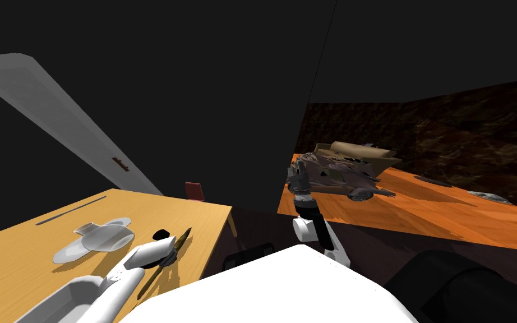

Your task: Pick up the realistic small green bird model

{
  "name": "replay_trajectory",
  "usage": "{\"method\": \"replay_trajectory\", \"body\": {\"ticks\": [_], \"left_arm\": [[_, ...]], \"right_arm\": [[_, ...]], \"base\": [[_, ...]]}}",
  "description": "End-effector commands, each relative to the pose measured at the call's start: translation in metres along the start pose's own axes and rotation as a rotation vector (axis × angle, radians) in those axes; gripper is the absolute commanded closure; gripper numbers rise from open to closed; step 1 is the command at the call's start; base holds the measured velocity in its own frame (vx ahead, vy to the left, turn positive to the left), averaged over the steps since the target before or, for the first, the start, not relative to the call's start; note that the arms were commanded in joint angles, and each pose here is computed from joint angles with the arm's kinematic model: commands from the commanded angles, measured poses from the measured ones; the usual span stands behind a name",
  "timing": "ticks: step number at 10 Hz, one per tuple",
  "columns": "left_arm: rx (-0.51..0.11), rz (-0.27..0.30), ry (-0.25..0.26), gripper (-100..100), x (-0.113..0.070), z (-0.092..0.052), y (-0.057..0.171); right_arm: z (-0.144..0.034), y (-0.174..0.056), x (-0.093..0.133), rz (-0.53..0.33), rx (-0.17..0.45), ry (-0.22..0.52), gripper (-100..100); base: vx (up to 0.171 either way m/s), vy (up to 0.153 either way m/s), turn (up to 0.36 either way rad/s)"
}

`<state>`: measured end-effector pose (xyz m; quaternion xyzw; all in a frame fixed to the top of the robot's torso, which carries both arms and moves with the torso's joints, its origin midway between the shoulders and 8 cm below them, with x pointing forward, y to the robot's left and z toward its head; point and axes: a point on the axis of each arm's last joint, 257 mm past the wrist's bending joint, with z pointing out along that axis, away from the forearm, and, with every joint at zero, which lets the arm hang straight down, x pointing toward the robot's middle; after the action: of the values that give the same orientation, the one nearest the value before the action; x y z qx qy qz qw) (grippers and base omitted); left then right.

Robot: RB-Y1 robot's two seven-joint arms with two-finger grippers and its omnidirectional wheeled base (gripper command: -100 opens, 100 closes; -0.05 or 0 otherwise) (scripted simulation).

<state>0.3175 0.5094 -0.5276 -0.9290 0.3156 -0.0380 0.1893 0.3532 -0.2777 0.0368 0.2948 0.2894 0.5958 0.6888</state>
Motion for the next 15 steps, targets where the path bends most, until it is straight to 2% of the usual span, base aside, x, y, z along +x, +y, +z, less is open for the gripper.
{"method": "replay_trajectory", "body": {"ticks": [1, 3, 4, 8, 9, 10, 11, 12, 14, 15], "left_arm": [[0.002, -0.028, -0.003, -100, 0.003, 0.0, 0.004], [0.001, -0.03, -0.003, -100, 0.003, 0.0, 0.004], [0.001, -0.033, -0.003, 100, 0.002, 0.0, 0.004], [0.0, -0.034, -0.004, 100, 0.002, 0.0, 0.004], [0.0, -0.033, -0.004, 0, 0.002, 0.0, 0.004], [-0.003, -0.03, 0.003, 100, -0.003, 0.002, -0.004], [-0.003, -0.011, 0.003, 100, -0.003, 0.002, -0.004], [-0.007, -0.026, 0.01, 100, -0.009, 0.003, -0.011], [-0.007, 0.016, 0.01, 100, -0.009, 0.003, -0.011], [-0.01, 0.003, 0.018, 100, -0.014, 0.004, -0.018]], "right_arm": [[0.0, 0.0, 0.0, 0.0, 0.0, 0.0, 0], [0.0, 0.0, 0.0, 0.0, 0.0, 0.0, 0], [0.0, 0.0, 0.0, 0.0, 0.0, 0.0, 0], [0.0, 0.0, 0.0, 0.0, 0.0, 0.0, 0], [0.0, 0.0, 0.0, 0.0, 0.0, 0.0, 0], [0.0, 0.0, 0.0, 0.0, 0.0, 0.0, 0], [0.0, 0.0, 0.0, 0.0, 0.0, 0.0, 0], [0.0, 0.0, 0.0, 0.0, 0.0, 0.0, 0], [0.0, 0.0, 0.0, 0.0, 0.0, 0.0, 0], [0.0, 0.0, 0.0, 0.0, 0.0, 0.0, 0]], "base": [[-0.07, 0.064, -0.11], [-0.021, 0.024, 0.01], [0.0, 0.0, 0.0], [0.0, 0.0, 0.0], [0.0, 0.0, 0.0], [0.076, -0.042, 0.186], [0.088, -0.071, 0.139], [0.093, -0.107, 0.194], [0.052, -0.07, 0.029], [0.05, -0.063, 0.147]]}}
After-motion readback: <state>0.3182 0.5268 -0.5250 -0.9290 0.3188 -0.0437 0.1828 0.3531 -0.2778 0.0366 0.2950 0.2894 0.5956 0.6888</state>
